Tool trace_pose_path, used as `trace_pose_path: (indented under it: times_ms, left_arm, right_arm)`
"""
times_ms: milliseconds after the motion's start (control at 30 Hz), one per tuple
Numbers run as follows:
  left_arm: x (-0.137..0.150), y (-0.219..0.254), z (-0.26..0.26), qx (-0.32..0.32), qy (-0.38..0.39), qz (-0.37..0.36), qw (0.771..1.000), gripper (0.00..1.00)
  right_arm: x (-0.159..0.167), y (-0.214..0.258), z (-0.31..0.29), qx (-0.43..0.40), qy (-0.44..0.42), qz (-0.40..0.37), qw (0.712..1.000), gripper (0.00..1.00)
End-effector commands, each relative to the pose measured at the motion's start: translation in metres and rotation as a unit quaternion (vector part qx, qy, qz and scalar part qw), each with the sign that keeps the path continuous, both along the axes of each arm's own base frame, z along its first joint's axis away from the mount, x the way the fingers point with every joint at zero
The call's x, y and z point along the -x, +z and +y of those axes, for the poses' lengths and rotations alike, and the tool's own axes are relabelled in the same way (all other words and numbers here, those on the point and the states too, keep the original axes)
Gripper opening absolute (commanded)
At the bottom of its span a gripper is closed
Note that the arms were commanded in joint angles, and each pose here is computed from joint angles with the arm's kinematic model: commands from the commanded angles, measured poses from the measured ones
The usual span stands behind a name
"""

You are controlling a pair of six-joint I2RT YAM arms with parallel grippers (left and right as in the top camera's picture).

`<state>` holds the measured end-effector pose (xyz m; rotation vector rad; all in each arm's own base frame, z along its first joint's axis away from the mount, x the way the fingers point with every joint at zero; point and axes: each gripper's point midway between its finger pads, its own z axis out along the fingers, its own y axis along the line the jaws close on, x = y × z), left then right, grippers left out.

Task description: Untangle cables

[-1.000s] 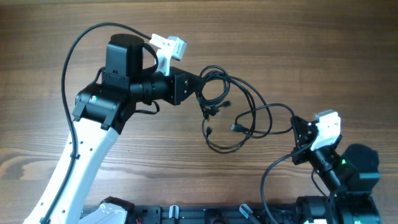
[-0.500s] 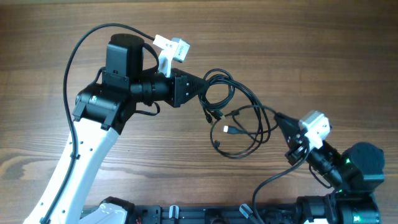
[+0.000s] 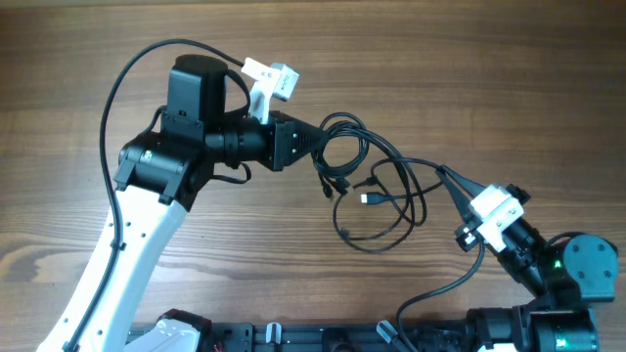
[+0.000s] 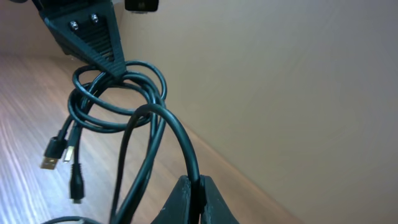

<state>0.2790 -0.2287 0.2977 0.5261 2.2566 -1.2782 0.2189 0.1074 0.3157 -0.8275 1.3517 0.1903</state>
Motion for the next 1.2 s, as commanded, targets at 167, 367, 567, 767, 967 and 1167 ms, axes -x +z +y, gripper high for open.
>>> trace_pose_path:
  times_ms: [167, 367, 567, 767, 967, 1167]
  left_arm:
    - [0.032, -0.021, 0.011, -0.056, -0.063, -0.012, 0.996, 0.04]
    - [0.032, -0.023, 0.012, -0.062, -0.061, -0.01, 0.996, 0.04]
    - [0.022, -0.023, 0.014, -0.07, -0.039, -0.019, 0.997, 0.04]
    - [-0.032, -0.039, 0.053, -0.134, 0.191, 0.041, 0.972, 0.04]
    - [-0.049, -0.018, 0.054, -0.11, 0.22, -0.001, 0.969, 0.04]
    - [-0.053, 0.032, 0.052, -0.059, 0.227, -0.091, 0.968, 0.04]
  right_arm:
    - [-0.027, 0.003, -0.049, 0.115, -0.16, -0.068, 0.978, 0.04]
    - [-0.029, -0.01, -0.054, 0.126, -0.174, -0.042, 0.976, 0.05]
    - [-0.024, -0.015, -0.042, 0.096, -0.136, -0.019, 0.986, 0.19]
    - [-0.017, -0.015, -0.027, 0.06, -0.091, -0.002, 0.994, 0.27]
    - [-0.01, -0.014, -0.015, 0.002, -0.053, 0.035, 0.998, 0.5]
    - [-0.003, -0.013, -0.004, -0.136, -0.022, 0.138, 0.981, 1.0]
